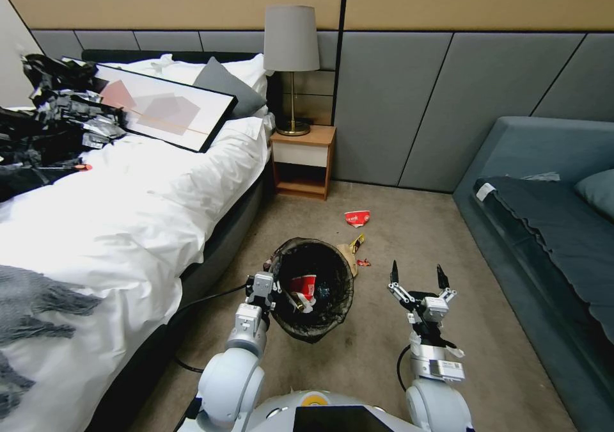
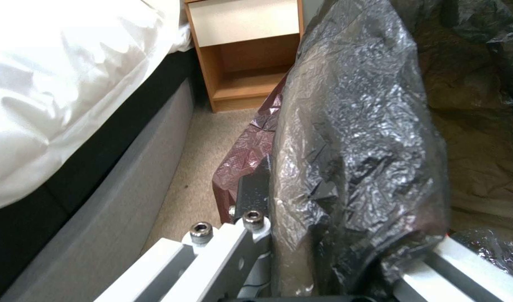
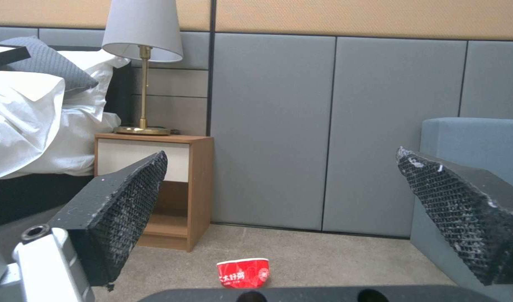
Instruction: Pick up the trash bin, then pick up the garbage from the floor and place it into the trash bin.
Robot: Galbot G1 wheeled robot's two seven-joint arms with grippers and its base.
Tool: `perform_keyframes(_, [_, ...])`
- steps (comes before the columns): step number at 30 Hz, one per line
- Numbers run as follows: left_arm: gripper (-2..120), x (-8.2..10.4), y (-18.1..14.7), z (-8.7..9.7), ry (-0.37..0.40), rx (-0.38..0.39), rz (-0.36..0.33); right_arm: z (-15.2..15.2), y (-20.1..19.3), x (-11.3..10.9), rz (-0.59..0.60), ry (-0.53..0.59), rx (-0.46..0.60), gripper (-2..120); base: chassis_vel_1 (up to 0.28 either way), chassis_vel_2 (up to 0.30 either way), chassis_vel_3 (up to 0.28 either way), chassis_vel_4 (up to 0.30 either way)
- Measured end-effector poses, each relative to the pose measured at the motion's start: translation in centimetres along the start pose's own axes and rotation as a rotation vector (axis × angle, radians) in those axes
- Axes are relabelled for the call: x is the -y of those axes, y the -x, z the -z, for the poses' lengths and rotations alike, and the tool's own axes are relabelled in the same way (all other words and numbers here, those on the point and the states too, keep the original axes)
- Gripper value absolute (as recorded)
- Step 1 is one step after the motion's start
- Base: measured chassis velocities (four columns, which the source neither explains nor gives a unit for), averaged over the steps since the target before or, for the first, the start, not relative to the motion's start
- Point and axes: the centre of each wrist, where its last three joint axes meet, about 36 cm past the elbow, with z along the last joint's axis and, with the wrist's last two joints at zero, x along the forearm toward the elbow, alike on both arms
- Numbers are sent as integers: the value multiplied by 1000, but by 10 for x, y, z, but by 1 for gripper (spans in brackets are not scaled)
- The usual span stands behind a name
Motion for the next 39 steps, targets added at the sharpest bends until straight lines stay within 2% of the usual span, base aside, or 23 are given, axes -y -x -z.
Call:
perform_keyframes(18, [1, 0, 0, 1, -1, 0, 1, -5, -1, 0, 25, -10, 19, 100, -206, 204, 209, -203])
perform_keyframes(22, [1, 0, 0, 0, -1, -1, 1, -9, 1, -1, 42, -6, 60, 100, -179, 179, 163, -173])
perform_keyframes(31, [1, 0, 0, 1, -1, -2, 0, -9, 8, 1, 81, -17, 144, 100, -44, 54, 60, -41])
perform_keyframes(39, [1, 0, 0, 0, 1, -4, -1, -9, 11, -1, 92, -31, 154, 100, 0, 0, 0, 0])
